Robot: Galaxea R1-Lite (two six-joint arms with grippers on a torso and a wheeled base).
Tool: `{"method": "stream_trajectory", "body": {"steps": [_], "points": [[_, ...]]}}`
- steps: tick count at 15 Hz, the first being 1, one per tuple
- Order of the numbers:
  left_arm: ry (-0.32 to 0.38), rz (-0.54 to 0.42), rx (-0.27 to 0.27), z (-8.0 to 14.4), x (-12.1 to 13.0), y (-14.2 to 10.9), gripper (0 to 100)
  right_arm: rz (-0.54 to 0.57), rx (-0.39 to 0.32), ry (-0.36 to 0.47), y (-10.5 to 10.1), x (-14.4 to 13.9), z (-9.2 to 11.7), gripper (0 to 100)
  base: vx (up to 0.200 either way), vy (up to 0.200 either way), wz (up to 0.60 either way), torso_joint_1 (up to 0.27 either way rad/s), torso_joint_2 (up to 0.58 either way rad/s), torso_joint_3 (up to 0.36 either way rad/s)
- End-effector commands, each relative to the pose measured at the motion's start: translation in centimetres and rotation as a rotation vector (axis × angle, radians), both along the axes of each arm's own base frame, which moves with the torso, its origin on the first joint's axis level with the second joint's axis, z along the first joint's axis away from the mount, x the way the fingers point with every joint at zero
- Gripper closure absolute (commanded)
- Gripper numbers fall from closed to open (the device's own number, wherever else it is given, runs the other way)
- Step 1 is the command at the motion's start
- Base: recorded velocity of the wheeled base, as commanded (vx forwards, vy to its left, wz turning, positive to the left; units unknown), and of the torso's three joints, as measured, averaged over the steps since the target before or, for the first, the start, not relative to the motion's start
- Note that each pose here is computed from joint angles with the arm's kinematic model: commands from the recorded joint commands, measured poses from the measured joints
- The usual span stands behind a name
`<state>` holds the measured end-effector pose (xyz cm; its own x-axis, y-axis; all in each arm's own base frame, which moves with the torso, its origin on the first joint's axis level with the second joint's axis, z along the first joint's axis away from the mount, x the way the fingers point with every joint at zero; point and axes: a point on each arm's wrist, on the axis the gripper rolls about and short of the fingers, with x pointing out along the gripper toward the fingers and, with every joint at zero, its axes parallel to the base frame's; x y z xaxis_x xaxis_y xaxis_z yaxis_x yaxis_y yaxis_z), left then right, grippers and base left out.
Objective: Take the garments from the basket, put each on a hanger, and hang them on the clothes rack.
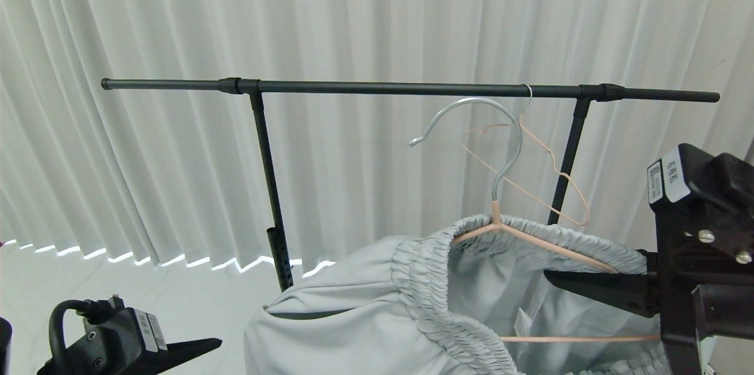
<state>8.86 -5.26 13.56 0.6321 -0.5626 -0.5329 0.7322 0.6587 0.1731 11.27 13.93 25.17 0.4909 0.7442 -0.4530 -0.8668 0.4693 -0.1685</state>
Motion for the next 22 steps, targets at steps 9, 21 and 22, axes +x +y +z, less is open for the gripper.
{"method": "stream_trajectory", "body": {"steps": [9,21,22], "points": [[0.062,-0.009,-0.018,-0.2,2.6,-0.8,100,0.012,0.046,-0.006,-0.1,-0.2,0.5,100,0.0,0.0,0.0,0.0,0.0,0.0],[0.1,0.25,0.06,-1.7,3.3,1.8,100,-0.185,0.07,0.078,-0.6,0.4,0.7,100,0.0,0.0,0.0,0.0,0.0,0.0],[0.092,0.247,0.059,-1.6,3.3,1.7,0,-0.208,0.089,0.1,-0.6,0.4,0.8,100,0.0,0.0,0.0,0.0,0.0,0.0]]}}
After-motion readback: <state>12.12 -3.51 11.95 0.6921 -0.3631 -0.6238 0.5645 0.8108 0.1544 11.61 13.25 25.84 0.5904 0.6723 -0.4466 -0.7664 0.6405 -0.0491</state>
